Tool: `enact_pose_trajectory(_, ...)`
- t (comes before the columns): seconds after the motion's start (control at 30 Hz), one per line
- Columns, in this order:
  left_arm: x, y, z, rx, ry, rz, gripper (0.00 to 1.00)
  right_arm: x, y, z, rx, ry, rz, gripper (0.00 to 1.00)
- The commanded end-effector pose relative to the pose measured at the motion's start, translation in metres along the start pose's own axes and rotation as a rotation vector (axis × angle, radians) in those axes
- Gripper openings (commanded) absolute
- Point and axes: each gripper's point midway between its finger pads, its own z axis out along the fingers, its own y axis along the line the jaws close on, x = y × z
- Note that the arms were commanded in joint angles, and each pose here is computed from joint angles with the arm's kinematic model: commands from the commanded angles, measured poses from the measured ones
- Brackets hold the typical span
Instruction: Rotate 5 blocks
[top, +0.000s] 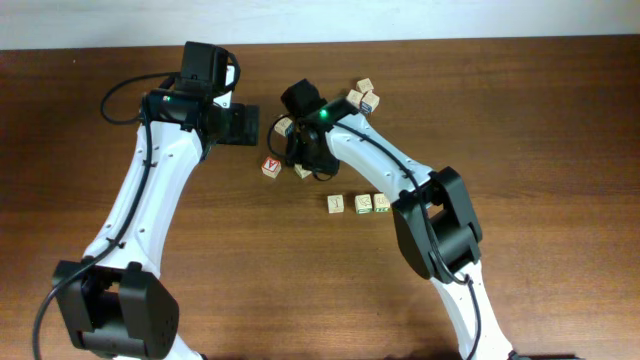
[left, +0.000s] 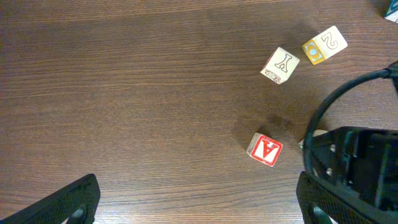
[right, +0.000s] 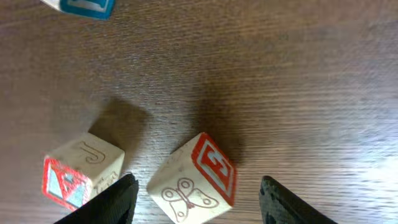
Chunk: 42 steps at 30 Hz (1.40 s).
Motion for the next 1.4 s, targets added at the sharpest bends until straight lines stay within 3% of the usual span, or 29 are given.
enact_pose_trajectory(0.0, -0.005, 0.004, -0.002, -0.015, -0.012, -0.022, 0.99, 0.005, -0.004, 0.011, 0.036, -0.003, 0.078, 0.59)
enact_pose_trajectory(0.3, -0.005, 0.004, -0.002, -0.015, -0.012, -0.022, 0.99, 0.009, -0.008, 0.024, 0.058, 0.011, 0.056, 0.49)
enact_pose_trajectory(0.47, -0.005, 0.004, -0.002, -0.015, -0.012, -0.022, 0.99, 0.007, -0.008, 0.023, 0.052, 0.009, -0.078, 0.39)
enact_pose_trajectory(0.87, -0.005, 0.004, -0.002, -0.015, -0.012, -0.022, 0.99, 0.039, -0.023, 0.015, 0.072, 0.170, -0.257, 0.39)
enact_pose_trajectory(0.97, -0.005, 0.004, -0.002, -0.015, -0.012, -0.022, 0.99, 0.028, -0.023, 0.016, 0.071, 0.133, -0.328, 0.48)
enact_pose_trajectory(1.1, -0.005, 0.004, -0.002, -0.015, -0.012, -0.022, 0.99, 0.010, -0.030, 0.016, 0.106, 0.068, -0.326, 0.50)
enact_pose_trajectory(1.37, -0.005, 0.004, -0.002, -0.015, -0.012, -0.022, 0.99, -0.009, -0.025, 0.017, 0.100, -0.010, -0.370, 0.38)
